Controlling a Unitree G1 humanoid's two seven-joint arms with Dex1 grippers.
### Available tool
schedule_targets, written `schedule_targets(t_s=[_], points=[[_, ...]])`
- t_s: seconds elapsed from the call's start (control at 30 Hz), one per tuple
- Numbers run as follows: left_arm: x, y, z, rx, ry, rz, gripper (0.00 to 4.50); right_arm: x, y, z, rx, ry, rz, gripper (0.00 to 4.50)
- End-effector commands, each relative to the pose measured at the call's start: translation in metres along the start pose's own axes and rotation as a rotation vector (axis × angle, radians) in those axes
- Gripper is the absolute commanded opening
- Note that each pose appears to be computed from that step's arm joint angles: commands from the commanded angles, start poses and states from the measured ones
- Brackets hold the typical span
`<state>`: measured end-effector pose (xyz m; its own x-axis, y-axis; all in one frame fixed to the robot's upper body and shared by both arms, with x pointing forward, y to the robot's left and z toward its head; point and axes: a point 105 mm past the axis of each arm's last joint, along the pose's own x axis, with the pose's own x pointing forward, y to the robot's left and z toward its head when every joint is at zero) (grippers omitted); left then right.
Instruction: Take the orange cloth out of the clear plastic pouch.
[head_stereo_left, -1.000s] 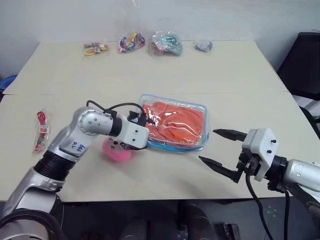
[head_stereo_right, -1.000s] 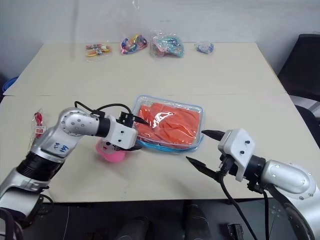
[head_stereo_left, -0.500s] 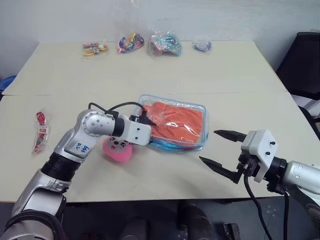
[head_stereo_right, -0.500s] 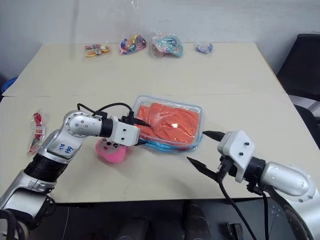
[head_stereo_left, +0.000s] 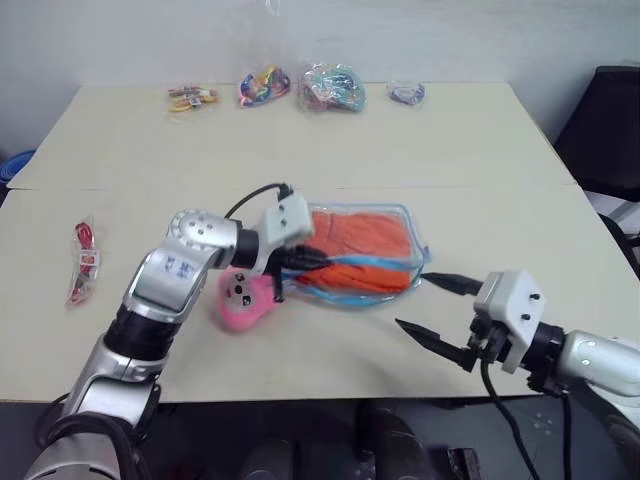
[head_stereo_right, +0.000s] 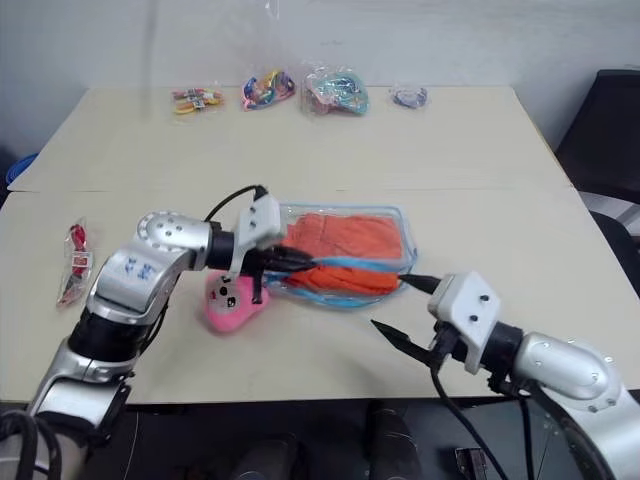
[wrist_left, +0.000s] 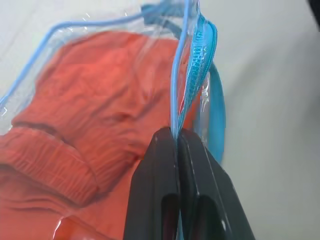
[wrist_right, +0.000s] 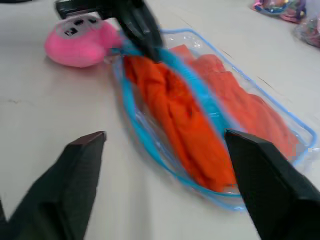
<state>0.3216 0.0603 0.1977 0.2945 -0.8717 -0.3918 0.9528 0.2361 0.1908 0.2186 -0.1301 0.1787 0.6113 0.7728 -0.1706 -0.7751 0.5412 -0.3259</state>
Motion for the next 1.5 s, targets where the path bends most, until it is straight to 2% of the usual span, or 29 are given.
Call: schedule_targets(t_s=[0.03, 0.1, 0.37, 0.43, 0.57, 0.9, 1.3, 1.5], points=[[0.003, -0.006, 0.017, -0.055, -0.052, 0.008, 0.00, 0.009, 0.005, 0.007, -0.072, -0.027, 0.001, 2.56], [0.006, -0.009, 0.018, -0.047, -0.050, 0.007, 0.00, 0.017, 0.000, 0.003, -0.102, -0.008, -0.017, 1.91], [0.013, -0.013, 0.017, -0.041, -0.053, 0.005, 0.00, 0.053, -0.021, -0.019, -0.292, 0.083, -0.056, 1.91], [0.014, -0.014, 0.018, -0.034, -0.056, 0.004, 0.00, 0.059, -0.026, -0.022, -0.316, 0.091, -0.069, 2.27], [0.016, -0.018, 0.018, -0.028, -0.058, -0.002, 0.00, 0.070, -0.033, -0.029, -0.378, 0.125, -0.095, 3.45], [0.017, -0.026, 0.019, -0.018, -0.066, -0.020, 0.00, 0.084, -0.049, -0.043, -0.404, 0.176, -0.166, 3.45], [0.016, -0.017, 0.023, 0.000, -0.074, 0.007, 0.00, 0.085, -0.054, -0.060, -0.818, 0.315, -0.078, 3.45], [0.017, -0.015, 0.023, 0.001, -0.079, 0.009, 0.00, 0.095, -0.067, -0.067, -0.864, 0.375, -0.094, 3.45]])
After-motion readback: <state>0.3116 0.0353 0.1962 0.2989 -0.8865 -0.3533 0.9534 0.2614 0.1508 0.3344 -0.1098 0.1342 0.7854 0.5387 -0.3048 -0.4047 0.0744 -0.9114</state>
